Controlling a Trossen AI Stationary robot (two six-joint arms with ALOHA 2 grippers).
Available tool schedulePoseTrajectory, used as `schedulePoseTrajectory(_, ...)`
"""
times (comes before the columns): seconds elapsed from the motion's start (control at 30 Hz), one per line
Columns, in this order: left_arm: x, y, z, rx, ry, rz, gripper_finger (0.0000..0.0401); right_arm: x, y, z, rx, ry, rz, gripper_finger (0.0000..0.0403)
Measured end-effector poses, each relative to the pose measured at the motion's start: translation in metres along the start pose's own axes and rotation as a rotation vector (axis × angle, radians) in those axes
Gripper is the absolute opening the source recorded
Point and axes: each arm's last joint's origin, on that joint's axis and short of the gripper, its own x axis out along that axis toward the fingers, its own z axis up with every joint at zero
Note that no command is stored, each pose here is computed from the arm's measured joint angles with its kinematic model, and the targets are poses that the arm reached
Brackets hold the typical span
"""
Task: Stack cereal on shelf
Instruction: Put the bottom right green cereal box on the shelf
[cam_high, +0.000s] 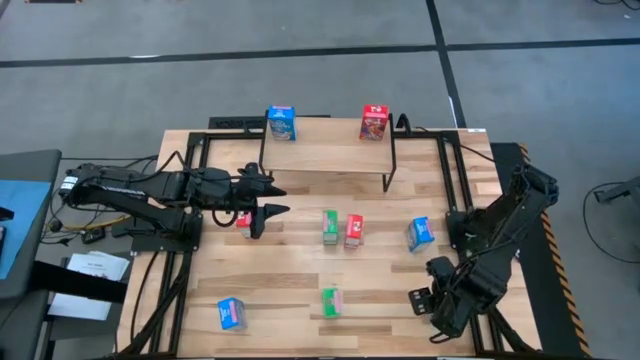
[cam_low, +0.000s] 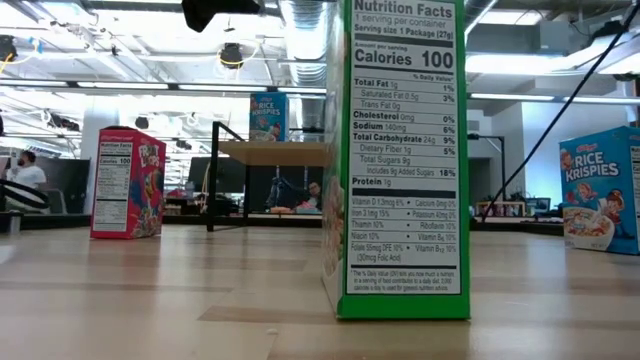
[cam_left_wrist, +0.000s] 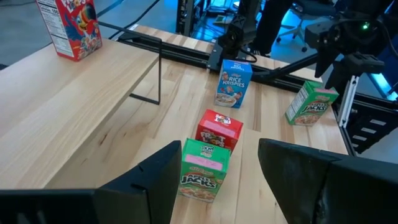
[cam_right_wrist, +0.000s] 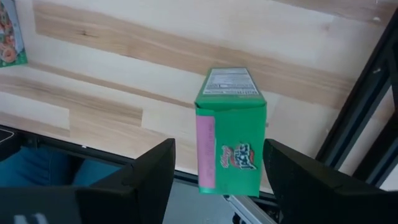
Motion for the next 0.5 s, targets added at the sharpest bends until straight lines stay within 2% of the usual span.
schedulePoseTrajectory(0.5, 0.0000, 0.0000, 0.0000, -0.001, 0.000, 0.000, 0.0203, -0.0001, -0.0035, -0.0030, -0.003, -0.003, -0.006, 0.0265)
